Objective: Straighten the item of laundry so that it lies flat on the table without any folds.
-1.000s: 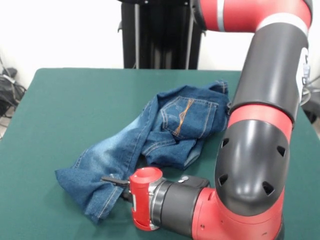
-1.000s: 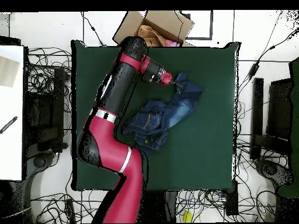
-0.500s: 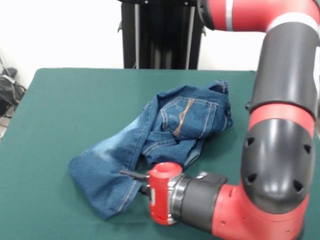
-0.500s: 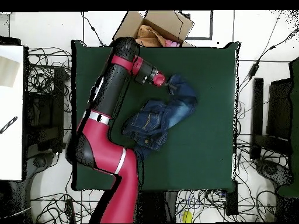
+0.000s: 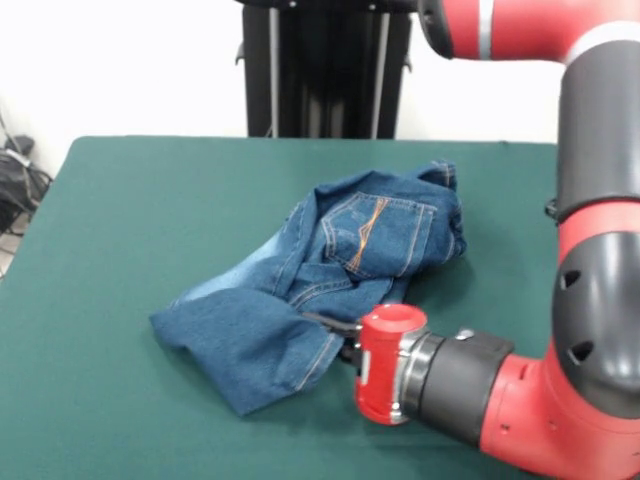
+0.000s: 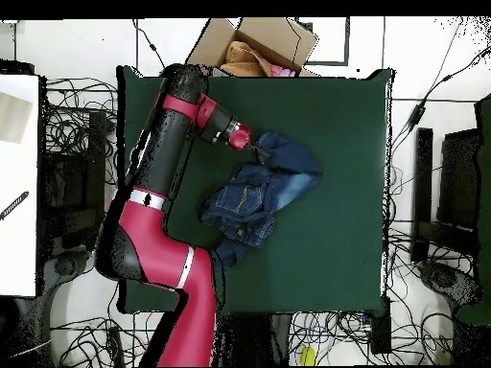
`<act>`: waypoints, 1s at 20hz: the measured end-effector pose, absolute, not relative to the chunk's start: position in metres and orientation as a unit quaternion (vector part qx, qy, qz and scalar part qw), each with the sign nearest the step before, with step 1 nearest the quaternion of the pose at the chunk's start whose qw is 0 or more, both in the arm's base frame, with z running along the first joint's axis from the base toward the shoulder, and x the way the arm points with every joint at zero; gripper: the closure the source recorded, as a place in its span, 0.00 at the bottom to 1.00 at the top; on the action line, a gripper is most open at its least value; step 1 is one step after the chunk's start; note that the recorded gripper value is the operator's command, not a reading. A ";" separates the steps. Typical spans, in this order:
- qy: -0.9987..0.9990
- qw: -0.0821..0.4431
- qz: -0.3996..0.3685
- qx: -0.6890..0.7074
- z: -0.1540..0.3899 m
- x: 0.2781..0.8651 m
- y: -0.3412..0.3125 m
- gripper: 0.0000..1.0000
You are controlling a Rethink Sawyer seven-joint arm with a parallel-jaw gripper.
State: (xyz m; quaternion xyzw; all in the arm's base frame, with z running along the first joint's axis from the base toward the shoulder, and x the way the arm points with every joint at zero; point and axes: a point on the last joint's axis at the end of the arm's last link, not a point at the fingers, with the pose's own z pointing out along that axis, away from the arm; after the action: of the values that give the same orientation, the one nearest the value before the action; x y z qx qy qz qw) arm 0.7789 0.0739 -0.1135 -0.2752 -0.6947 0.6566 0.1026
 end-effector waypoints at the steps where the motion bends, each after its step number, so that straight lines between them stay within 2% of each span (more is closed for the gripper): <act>1: -0.690 0.104 0.658 -0.283 -0.113 0.776 0.080 1.00; 20: -0.630 0.101 0.685 -0.351 -0.087 0.770 0.086 1.00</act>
State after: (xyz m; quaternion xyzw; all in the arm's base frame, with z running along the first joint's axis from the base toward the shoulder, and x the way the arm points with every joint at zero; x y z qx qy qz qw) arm 0.7698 0.0861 -0.0874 -0.3514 -0.6300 0.6851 0.1009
